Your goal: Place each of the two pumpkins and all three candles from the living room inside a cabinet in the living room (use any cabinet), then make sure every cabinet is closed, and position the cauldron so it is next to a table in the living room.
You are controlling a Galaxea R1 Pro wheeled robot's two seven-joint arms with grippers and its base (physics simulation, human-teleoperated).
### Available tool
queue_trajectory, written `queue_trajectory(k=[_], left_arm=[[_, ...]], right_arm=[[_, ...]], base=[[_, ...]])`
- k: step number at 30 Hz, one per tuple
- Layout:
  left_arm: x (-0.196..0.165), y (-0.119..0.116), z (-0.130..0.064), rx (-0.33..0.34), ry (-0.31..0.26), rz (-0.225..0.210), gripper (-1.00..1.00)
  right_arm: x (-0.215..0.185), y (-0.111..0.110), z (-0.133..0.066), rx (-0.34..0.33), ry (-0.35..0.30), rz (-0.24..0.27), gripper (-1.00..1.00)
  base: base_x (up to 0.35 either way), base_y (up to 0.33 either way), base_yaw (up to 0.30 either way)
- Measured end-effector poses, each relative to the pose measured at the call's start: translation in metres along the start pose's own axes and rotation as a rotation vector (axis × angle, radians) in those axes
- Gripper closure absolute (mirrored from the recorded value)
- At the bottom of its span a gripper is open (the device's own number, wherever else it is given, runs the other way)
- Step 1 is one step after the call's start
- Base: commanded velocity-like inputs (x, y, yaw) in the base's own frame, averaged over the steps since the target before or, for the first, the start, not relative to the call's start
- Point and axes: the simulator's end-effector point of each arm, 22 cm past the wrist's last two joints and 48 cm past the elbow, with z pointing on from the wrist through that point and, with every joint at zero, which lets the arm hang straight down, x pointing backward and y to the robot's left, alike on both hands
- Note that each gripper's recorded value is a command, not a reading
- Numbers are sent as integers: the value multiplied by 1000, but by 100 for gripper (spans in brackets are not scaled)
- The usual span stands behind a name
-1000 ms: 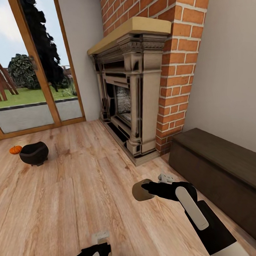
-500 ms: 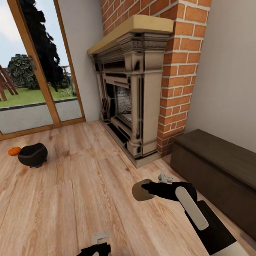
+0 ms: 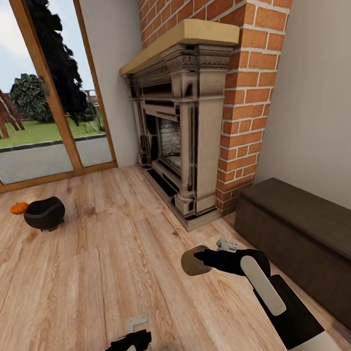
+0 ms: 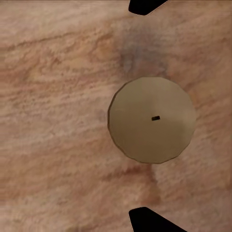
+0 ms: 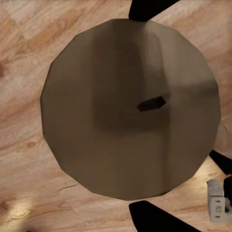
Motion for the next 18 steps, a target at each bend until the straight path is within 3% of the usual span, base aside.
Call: queue_trajectory(k=[6,10,12,15,18], left_arm=[[10,2,6,-4,21,-1,-100],[17,3,10,-7,34,-1,-100],[20,3,12,-9,41,0,-100],[25,4,15,-11,51,-1,-100],[29,5,18,-13,53,-5,-100]], right_arm=[[4,3,7,-26,12,7,100],[8,24,10,-140,23,15,100],[7,42,7,-231,23,18,100],[10,55,5,-293,32,8,100],[15,57,7,-312,53,9,100]], base=[[0,0,0],[0,0,0],[0,0,0],[0,0,0],[0,0,0]])
